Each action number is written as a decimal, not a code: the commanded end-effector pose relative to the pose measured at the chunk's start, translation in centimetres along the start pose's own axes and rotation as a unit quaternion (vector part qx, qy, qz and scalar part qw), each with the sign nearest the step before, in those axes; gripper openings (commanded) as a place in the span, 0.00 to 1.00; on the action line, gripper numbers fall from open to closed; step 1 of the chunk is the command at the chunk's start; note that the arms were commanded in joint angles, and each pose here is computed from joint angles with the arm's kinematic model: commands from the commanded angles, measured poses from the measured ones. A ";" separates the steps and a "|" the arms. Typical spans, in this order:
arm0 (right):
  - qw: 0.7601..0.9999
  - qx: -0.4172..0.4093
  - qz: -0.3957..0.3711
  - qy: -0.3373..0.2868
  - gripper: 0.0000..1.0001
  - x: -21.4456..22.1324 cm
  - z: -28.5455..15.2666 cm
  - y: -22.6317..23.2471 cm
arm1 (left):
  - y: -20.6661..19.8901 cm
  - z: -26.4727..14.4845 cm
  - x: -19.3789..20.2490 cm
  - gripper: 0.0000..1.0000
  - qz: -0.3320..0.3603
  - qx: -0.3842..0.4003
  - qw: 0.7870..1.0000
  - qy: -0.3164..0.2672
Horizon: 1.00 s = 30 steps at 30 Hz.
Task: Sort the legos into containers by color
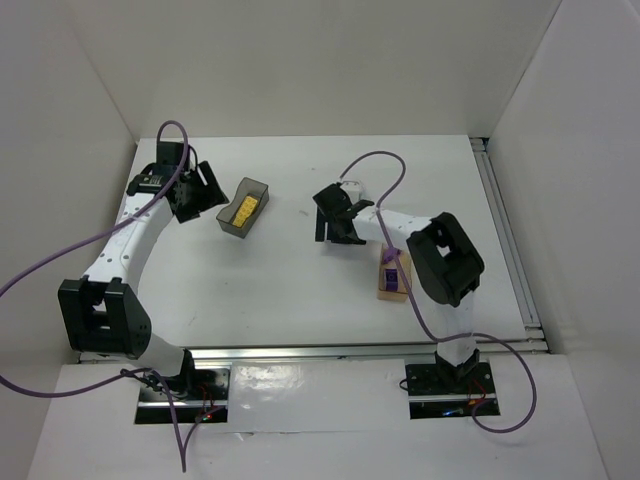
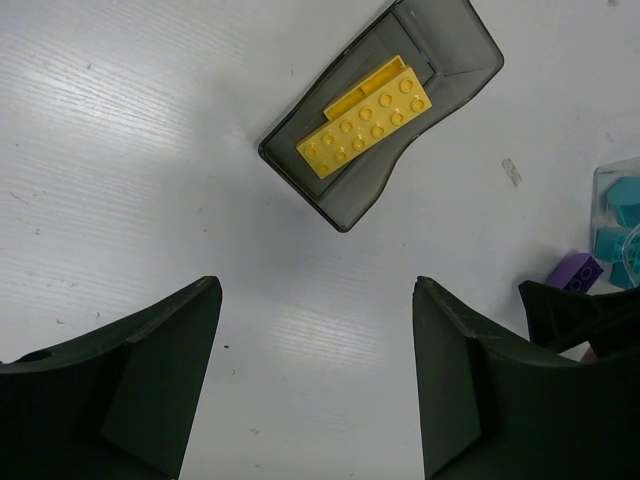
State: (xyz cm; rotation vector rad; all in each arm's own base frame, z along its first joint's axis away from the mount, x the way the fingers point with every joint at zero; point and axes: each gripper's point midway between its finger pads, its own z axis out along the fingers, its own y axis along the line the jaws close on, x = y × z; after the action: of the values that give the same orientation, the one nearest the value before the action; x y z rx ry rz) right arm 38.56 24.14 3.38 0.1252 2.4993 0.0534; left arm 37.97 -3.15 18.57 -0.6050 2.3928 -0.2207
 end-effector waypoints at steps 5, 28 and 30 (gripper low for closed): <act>0.999 0.036 0.028 -0.026 0.84 -1.8 1.9 0.6 | 0.7 0.2 -0.5 0.82 0.020 -0.010 1.000 -0.010; 0.986 0.068 0.073 -0.135 0.19 0.0 -11.8 -11.1 | 0.4 -0.3 0.4 0.82 -0.002 0.020 1.000 -0.001; 0.984 0.087 0.083 -0.134 0.21 0.0 -11.7 -12.7 | 0.4 -0.3 0.4 0.82 -0.002 0.020 1.000 -0.001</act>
State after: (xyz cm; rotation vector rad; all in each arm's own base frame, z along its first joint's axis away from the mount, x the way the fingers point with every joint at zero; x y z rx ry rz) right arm 31.37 14.24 13.04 0.3204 2.2046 0.0038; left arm 36.97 -2.73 16.62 -0.6060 2.4429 -0.2223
